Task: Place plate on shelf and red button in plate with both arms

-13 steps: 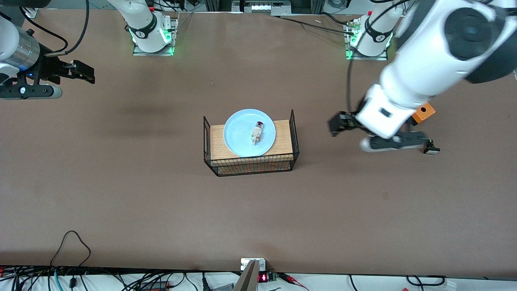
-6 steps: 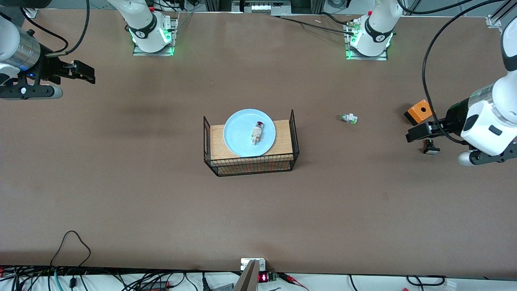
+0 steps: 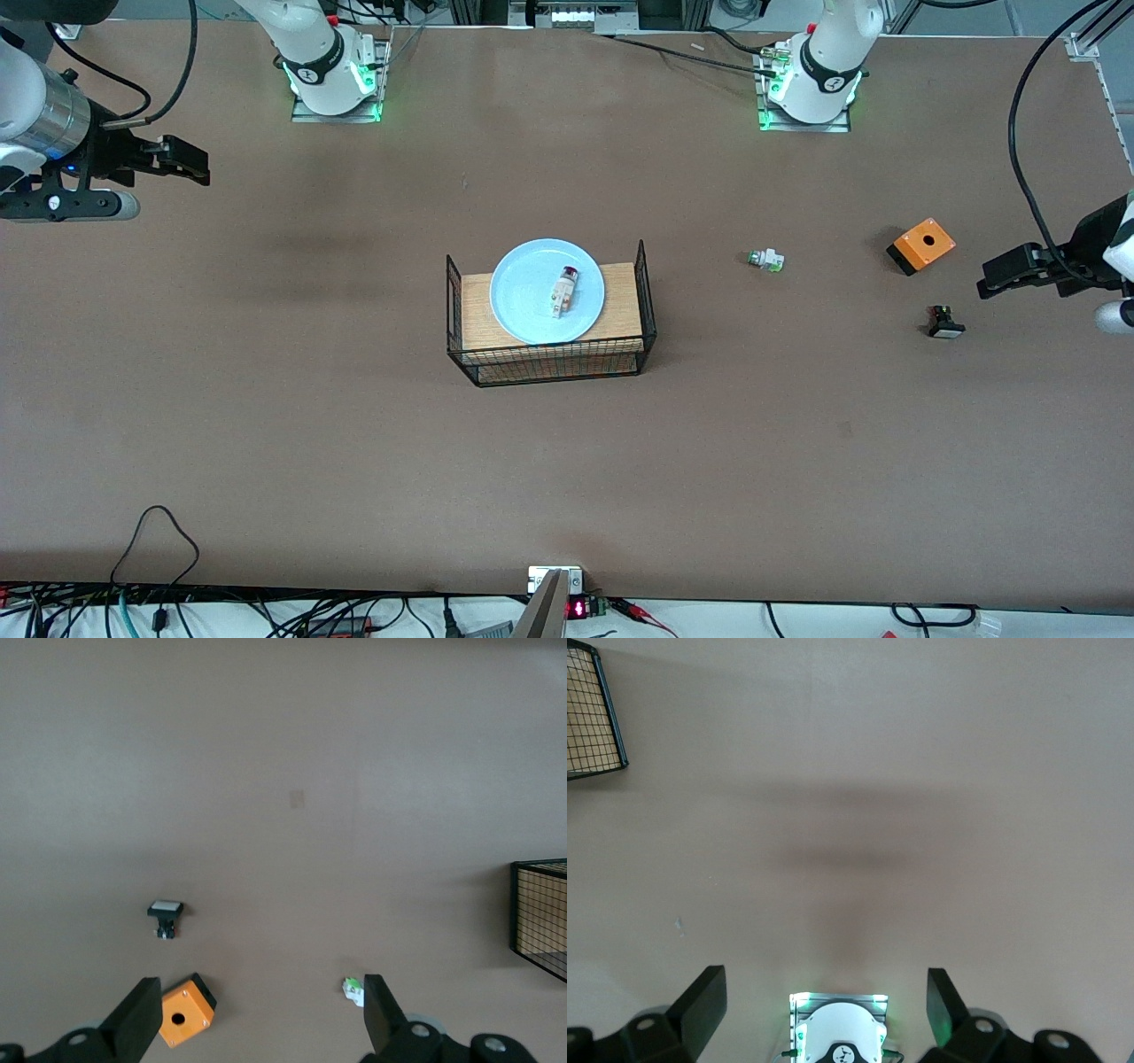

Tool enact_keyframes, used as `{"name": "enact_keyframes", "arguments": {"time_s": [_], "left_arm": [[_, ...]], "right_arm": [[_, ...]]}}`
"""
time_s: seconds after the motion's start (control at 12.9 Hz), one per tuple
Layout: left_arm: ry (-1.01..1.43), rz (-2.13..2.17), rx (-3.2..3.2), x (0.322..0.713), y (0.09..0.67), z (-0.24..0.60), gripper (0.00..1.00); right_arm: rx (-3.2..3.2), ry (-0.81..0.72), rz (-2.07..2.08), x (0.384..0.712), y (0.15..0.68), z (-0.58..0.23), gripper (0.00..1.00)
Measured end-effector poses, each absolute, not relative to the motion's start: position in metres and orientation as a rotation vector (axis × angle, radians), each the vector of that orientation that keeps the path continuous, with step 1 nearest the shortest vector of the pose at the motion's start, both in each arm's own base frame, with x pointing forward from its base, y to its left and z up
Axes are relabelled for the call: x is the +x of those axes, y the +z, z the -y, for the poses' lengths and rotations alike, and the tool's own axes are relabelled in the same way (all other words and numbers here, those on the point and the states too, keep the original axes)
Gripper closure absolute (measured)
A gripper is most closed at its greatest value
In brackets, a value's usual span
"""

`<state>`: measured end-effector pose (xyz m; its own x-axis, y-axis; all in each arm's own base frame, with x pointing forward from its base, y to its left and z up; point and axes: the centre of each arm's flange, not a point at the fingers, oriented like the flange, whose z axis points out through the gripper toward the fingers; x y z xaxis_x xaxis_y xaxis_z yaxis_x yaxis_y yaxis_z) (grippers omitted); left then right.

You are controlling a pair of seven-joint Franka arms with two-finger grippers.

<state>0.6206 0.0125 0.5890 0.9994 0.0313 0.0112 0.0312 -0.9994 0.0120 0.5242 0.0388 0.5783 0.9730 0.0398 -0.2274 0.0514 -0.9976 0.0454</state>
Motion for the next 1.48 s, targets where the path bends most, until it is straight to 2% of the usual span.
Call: {"name": "enact_keyframes", "arguments": {"time_s": [0.62,1.48], "left_arm": [[0.002,-0.026,3.139,0.591,0.586,-0.001,0.00],[0.016,-0.039,3.140,0.589,0.592,-0.006,0.00]], "right_arm": [[3.069,-0.350,-0.075,0.524,0.579,-0.040,0.00],[3.069,-0.350,-0.075,0.524,0.579,-0.040,0.00]]}}
